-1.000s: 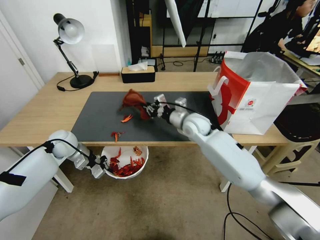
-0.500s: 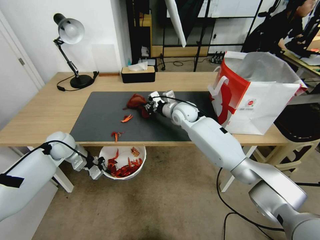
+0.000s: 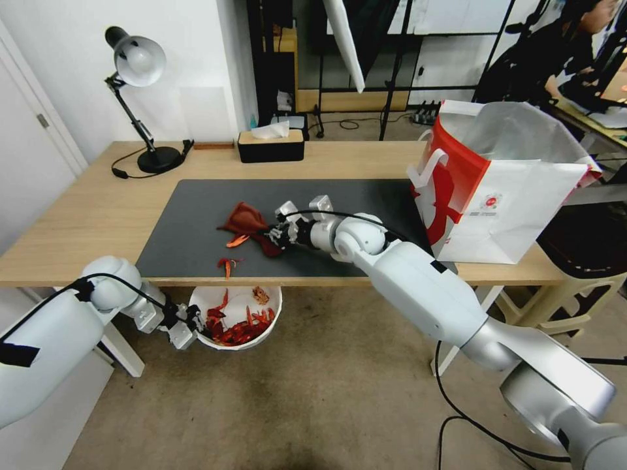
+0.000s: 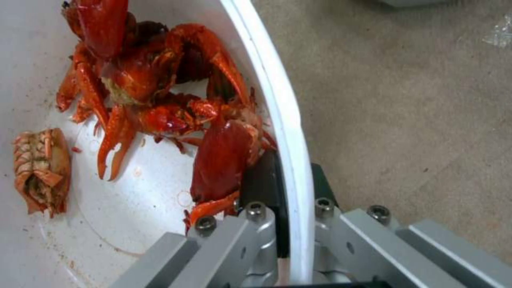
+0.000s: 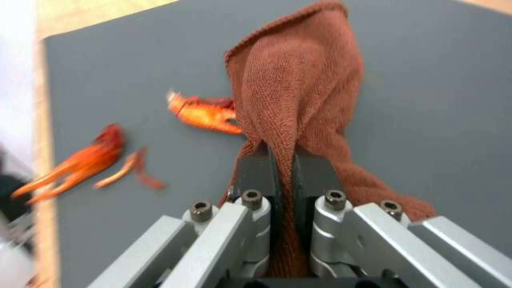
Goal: Sweep shrimp from table into container with towel, then put container into takeout bag.
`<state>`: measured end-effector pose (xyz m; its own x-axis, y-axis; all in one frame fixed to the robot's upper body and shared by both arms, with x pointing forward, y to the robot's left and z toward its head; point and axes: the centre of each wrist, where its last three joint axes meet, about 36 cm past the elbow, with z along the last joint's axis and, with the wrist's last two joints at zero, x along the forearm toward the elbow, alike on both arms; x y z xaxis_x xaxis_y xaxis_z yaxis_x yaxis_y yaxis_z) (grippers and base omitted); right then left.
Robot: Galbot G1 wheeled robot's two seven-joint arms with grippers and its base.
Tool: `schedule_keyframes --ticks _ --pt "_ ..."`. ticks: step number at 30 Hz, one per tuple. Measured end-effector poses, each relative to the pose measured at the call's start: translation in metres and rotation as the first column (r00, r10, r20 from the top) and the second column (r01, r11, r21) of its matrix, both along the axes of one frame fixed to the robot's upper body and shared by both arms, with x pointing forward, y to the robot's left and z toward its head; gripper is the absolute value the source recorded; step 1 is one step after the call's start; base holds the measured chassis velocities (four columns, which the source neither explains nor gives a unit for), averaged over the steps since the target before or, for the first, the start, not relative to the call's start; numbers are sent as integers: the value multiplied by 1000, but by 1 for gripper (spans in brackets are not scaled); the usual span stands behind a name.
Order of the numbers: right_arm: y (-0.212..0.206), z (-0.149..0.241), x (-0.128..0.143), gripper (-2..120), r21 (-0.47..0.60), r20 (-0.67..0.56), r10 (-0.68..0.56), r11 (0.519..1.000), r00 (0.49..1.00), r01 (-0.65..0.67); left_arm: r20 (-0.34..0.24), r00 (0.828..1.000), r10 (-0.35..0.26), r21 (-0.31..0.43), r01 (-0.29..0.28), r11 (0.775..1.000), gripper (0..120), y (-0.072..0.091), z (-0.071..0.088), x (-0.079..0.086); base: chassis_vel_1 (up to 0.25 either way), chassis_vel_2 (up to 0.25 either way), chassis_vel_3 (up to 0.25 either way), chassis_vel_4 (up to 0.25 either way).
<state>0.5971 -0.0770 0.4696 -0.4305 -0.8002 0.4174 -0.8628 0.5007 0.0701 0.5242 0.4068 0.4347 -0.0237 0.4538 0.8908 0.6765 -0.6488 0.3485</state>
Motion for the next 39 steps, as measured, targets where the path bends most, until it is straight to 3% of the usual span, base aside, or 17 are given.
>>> schedule_keyframes --ticks 19,39 --pt "1 -12 -35 2 53 -29 230 972 973 -228 6 1000 17 -7 -17 1000 0 9 5 0 0 0 0 0" --pt "-11 -22 -73 2 105 -49 290 953 956 -284 8 999 36 -8 -36 999 0 18 7 -7 0 0 0 0"
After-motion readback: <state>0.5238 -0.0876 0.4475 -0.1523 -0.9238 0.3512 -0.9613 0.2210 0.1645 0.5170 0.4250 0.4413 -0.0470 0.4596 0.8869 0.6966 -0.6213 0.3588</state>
